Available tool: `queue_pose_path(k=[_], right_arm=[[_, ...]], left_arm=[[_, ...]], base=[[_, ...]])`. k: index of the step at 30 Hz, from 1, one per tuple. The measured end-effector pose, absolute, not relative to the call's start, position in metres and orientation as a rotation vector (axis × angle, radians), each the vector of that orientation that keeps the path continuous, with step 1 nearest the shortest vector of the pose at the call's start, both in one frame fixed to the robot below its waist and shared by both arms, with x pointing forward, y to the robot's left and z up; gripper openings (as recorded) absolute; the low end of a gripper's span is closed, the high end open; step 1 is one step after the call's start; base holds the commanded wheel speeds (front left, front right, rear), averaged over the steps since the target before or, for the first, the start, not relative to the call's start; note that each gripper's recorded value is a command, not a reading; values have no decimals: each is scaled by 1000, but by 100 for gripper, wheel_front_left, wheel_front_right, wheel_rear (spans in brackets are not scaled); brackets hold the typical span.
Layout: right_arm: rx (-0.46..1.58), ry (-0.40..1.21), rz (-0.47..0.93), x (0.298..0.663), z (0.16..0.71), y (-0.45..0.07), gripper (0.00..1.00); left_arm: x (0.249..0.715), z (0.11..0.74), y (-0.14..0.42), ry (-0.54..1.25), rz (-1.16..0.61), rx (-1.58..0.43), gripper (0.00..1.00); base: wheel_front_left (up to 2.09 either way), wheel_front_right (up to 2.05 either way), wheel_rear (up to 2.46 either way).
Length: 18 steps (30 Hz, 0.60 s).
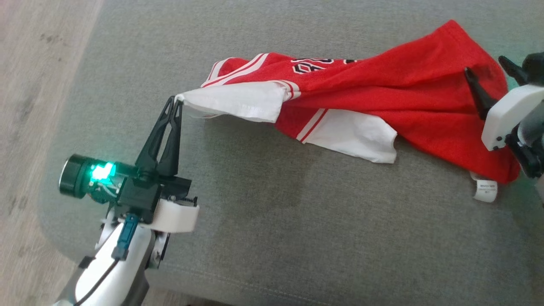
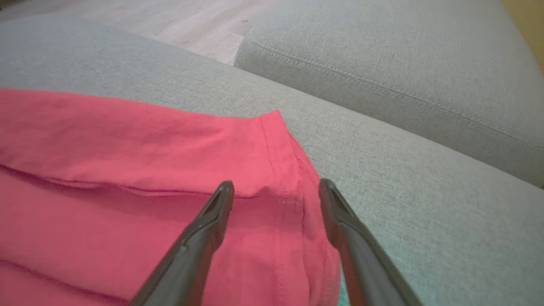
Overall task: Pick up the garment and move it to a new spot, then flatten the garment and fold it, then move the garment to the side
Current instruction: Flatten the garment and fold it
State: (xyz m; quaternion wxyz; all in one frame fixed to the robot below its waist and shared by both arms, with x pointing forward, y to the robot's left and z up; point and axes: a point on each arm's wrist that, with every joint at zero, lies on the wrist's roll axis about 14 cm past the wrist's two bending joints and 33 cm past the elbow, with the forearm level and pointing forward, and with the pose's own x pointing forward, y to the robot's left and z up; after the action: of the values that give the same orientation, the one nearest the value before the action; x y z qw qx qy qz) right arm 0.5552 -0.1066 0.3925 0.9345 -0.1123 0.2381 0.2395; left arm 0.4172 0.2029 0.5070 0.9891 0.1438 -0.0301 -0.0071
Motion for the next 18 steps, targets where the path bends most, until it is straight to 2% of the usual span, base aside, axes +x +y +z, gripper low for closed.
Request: queue_pose_path(k=[4, 5, 6, 8, 10, 11, 12, 18], right_arm=[[-237, 521, 503, 556, 383, -101, 100], [-238, 531, 505, 555, 380, -101, 92], [-238, 533, 506, 553, 378, -101, 80], [-241, 542, 508, 550, 375, -102, 45], [-241, 548, 507, 548, 373, -103, 24], [-239, 544, 506, 549, 374, -104, 9], [-236, 536, 505, 550, 376, -104, 0], [-229, 445, 512, 554, 398, -101, 0]], left_arm=[[416, 508, 208, -58, -2, 295, 0], [415, 507, 208, -55, 0, 296, 0], [415, 507, 209, -53, 1, 297, 0], [414, 506, 210, -50, 4, 296, 0], [414, 506, 209, -51, 3, 296, 0], [414, 507, 209, -51, 2, 292, 0], [414, 507, 209, -52, 1, 290, 0], [413, 513, 206, -74, -6, 291, 0]], base=[[0, 0, 0], [0, 0, 0], [0, 0, 0], [0, 0, 0], [0, 0, 0], [0, 0, 0], [0, 0, 0], [0, 0, 0]])
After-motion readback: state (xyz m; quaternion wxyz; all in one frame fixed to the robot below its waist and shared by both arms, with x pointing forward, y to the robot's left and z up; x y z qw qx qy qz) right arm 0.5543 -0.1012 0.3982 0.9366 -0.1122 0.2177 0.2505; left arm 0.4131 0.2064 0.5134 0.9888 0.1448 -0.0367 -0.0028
